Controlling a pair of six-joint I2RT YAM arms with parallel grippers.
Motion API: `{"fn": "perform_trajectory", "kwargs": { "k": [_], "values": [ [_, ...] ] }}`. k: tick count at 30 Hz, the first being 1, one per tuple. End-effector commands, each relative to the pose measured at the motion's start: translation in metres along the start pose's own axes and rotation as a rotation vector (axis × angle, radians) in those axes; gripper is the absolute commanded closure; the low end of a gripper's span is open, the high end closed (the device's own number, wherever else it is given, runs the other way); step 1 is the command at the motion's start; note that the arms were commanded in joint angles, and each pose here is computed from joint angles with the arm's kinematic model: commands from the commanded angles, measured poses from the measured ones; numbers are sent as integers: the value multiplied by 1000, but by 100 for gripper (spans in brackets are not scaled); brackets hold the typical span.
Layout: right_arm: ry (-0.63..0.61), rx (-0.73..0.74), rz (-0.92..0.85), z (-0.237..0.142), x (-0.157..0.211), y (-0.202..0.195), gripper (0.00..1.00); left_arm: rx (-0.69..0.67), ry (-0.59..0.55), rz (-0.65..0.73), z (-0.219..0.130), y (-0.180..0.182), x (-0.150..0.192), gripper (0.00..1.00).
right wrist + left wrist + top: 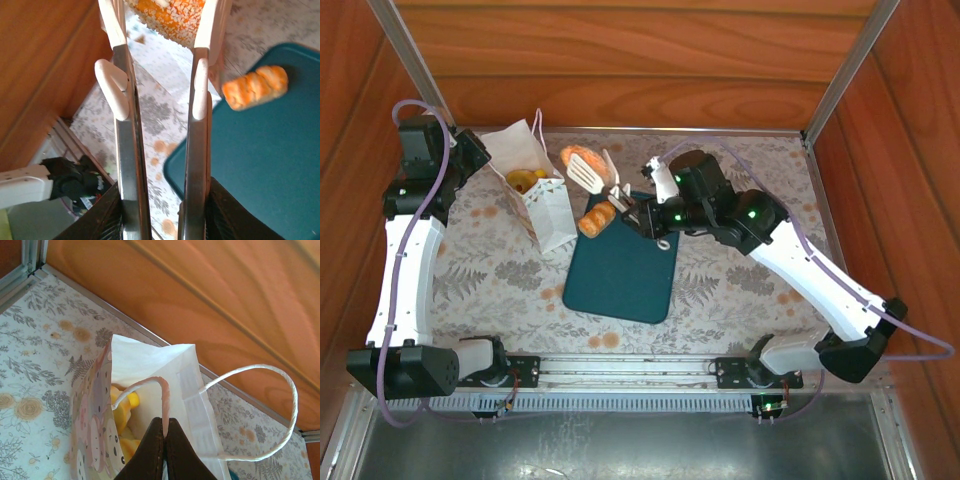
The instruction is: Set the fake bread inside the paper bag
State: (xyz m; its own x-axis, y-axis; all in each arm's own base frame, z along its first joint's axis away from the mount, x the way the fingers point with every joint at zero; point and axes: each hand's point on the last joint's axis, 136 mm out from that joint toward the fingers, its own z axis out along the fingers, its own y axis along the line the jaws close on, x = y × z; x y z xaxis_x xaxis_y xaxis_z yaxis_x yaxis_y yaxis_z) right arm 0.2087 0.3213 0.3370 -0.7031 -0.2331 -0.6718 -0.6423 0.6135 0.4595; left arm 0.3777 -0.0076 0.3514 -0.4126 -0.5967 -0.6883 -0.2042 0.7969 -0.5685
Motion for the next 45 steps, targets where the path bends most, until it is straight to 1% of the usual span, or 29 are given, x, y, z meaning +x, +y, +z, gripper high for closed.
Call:
{"fn": "perform_trajectory", "kwargs": {
  "k": [1,8,16,21,22,23,30,33,40,42,45],
  "values": [
    [-83,-125,-33,-2,-31,36,74,27,-16,2,-4,-7,-2,100],
    [-122,-208,-51,14,-59,64,74,25,-18,2,-5,-7,-2,100],
    [-133,-261,-30,41,-80,79,73,25,-22,-3,-7,-6,-2,100],
    [-149,-264,-7,52,-90,80,73,23,-23,-4,-7,-5,0,100],
    [-133,-255,1,65,-88,76,73,23,-23,-5,-7,-5,0,100],
    [-129,-252,7,70,-88,75,73,23,-24,-6,-7,-4,0,100],
    [-97,-251,32,94,-89,72,72,29,-30,-6,-9,-6,-2,100],
    [-81,-241,42,101,-85,68,69,30,-32,-4,-10,-6,-2,100],
    [-66,-219,54,108,-78,61,51,28,-27,-5,-8,-4,0,100],
    [-65,-217,55,108,-78,61,48,28,-26,-5,-7,-5,0,100],
    [-65,-217,53,108,-78,61,47,28,-27,-5,-7,-5,0,100]
  ]
}}
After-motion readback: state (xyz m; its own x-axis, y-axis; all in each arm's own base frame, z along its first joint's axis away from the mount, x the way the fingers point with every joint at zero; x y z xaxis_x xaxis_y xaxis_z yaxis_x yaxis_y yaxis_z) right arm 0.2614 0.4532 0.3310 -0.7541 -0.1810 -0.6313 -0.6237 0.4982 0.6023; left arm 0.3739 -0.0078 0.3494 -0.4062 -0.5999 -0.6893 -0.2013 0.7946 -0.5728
